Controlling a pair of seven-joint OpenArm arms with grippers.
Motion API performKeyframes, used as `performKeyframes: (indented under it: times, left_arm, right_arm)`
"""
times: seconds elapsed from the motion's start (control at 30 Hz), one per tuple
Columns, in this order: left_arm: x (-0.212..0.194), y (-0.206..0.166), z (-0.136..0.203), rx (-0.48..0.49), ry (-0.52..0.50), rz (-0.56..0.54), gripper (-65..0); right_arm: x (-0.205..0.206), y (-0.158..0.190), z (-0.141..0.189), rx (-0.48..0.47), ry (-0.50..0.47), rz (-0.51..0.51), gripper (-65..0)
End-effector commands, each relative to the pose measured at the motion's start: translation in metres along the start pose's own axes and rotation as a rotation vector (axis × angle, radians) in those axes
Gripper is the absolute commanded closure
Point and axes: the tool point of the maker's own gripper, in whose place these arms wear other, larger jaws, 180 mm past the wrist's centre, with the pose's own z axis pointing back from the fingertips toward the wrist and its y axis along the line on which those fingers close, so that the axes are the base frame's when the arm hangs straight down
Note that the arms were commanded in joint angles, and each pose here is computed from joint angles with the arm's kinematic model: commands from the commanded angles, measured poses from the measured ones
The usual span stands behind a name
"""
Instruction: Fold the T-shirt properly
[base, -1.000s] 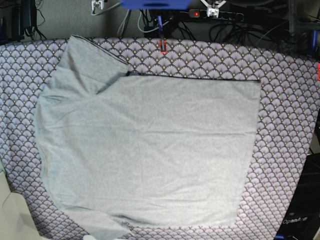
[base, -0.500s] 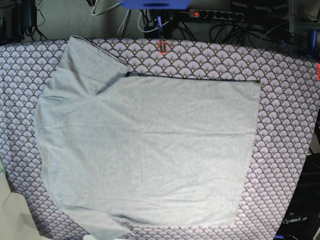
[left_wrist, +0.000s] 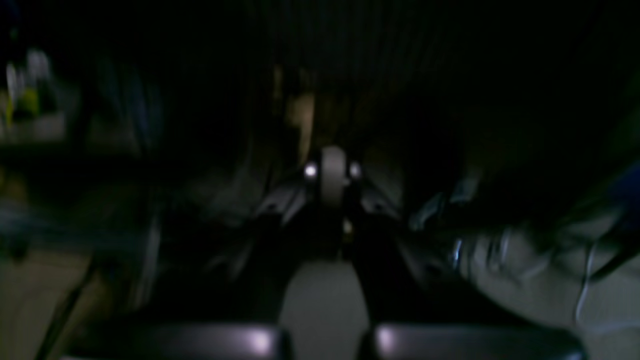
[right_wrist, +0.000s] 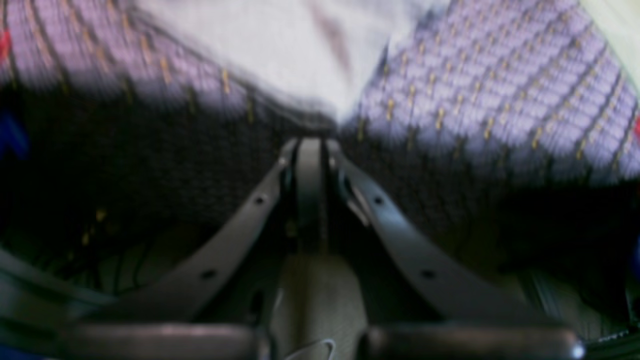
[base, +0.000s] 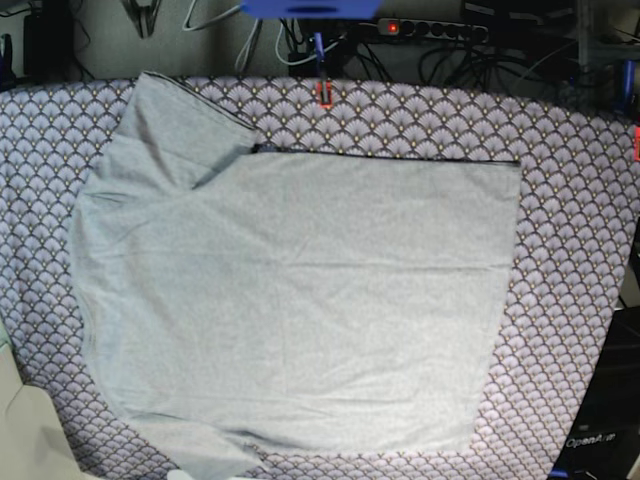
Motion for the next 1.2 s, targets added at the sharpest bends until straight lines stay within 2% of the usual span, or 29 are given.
performKeyframes:
  times: [0.0,0.17,0.3,0.43,0.57,0.67,0.77,0.87,1.03,1.17]
  left_arm:
    - [0.018,0.004,0.018,-0.002,-0.032,0.009,0.0]
    - [0.106,0.012,0.002,-0.027,-0.093,0.102,0.0]
    - [0.168,0.012,-0.026,-0.077,-0.131,0.163,0.0]
    - [0.200,0.036,-0.064,-0.027,-0.116,0.173,0.0]
    - [0.210,0.058,-0.109,0.038,-0.030,0.189,0.0]
    - [0.207,0.073,-0.132,0.090,0.052,0.211,0.0]
    - [0.215,0.081,-0.142,0.129,0.088,0.245,-11.2]
    - [0.229,0.077,-0.148,0.117,0.074,0.252,-20.9]
    - [0.231,0.074,-0.163,0.106,0.111,0.280,-31.9]
    - [0.226,0.076,-0.178,0.111,0.122,0.301,-37.0]
  right_arm:
    - [0.014,-0.002,0.004,-0.001,-0.029,0.004,0.0]
    - [0.049,0.000,-0.014,0.005,-0.064,-0.001,0.0]
    - [0.072,0.001,-0.031,0.010,-0.063,-0.004,0.0]
    - [0.088,0.000,-0.046,0.012,-0.051,0.001,0.0]
    - [0.093,-0.003,-0.074,-0.003,-0.040,0.002,-0.5]
    - [0.087,-0.004,-0.089,0.012,0.003,0.014,-4.4]
    - [0.084,0.011,-0.097,0.115,0.029,-0.002,-12.0]
    - [0.090,0.026,-0.106,0.200,0.017,-0.016,-18.6]
    - [0.084,0.047,-0.112,0.322,0.056,-0.026,-28.7]
    - [0.067,0.061,-0.119,0.411,0.112,-0.032,-34.4]
